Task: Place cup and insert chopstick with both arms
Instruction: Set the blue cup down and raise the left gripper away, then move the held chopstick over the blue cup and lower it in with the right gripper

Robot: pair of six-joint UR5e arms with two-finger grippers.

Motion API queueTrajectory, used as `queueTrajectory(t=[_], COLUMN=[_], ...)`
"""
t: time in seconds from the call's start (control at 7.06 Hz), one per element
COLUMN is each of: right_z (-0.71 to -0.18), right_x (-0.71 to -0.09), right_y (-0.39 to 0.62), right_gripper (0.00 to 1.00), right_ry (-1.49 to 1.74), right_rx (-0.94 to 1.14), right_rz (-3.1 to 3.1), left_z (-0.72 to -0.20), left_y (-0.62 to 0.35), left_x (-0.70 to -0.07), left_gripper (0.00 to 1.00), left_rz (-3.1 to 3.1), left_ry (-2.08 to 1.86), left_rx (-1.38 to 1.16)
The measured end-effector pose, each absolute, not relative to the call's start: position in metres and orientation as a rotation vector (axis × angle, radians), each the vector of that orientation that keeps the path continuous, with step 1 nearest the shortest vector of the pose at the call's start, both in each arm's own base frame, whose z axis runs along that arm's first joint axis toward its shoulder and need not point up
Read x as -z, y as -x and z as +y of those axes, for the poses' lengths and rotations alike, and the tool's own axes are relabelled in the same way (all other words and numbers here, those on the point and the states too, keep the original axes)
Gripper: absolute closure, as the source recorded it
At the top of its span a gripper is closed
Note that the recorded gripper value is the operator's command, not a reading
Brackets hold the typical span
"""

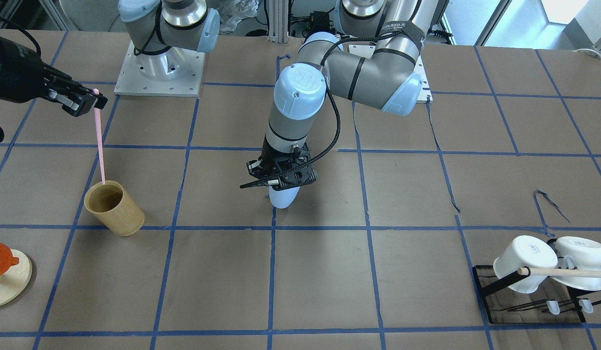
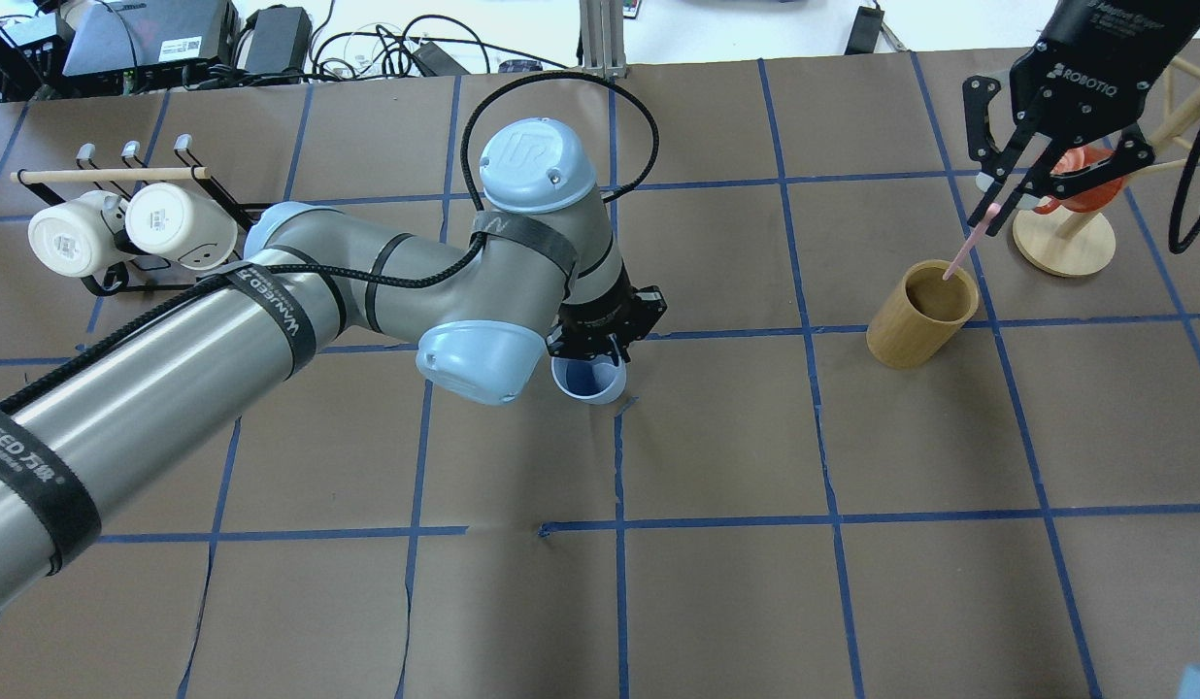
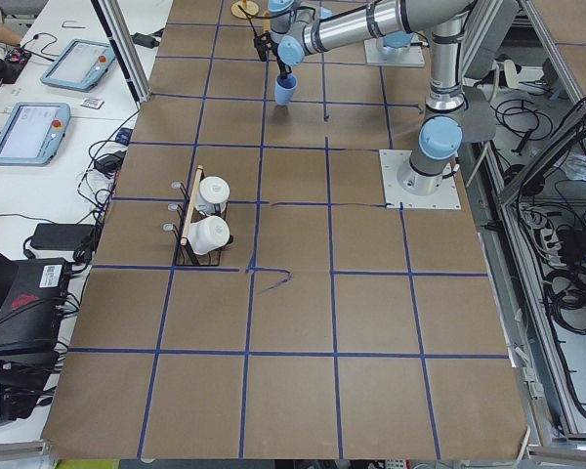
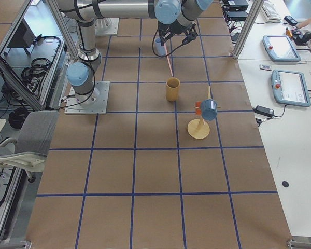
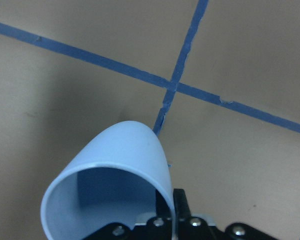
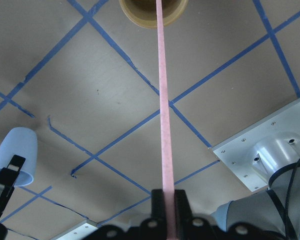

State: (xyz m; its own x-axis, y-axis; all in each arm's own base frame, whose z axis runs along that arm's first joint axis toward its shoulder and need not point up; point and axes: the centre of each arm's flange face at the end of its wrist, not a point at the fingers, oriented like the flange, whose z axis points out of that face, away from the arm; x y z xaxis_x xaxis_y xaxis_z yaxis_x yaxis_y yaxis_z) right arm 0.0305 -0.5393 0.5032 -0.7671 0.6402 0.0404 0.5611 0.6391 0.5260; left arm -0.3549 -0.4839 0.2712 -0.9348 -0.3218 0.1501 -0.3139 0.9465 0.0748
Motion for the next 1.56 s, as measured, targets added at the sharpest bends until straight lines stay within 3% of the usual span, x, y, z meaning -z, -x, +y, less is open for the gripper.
queueTrajectory(t=[0.14, 0.28, 0.71, 1.13, 1.56], right_z=[-0.538, -0.537, -0.535, -0.535, -0.535], right_x=[-0.505, -0.505, -0.504, -0.498, -0.47], right_y=[-0.033, -0.035, -0.043, -0.06, -0.089], right_gripper=[0.87, 0.87, 0.87, 0.87, 0.87], right_ry=[-0.999, -1.001, -1.005, -1.064, -1.13], right_rx=[-0.807, -0.819, -0.862, -0.933, -1.043], right_rz=[2.686, 2.667, 2.586, 2.381, 2.116], left_z=[-0.487, -0.492, -0.518, -0.563, -0.555], left_y=[0.356, 0.358, 0.351, 0.26, 0.169], left_x=[-0.27, -0.272, -0.313, -0.438, -0.524], left_gripper=[0.08, 0.0, 0.0, 0.0, 0.0], left_rz=[-2.94, -2.94, -2.926, -3.025, -3.114], left_ry=[-0.483, -0.486, -0.443, -0.155, 0.091], left_rx=[0.075, 0.067, -0.009, 0.053, -0.017])
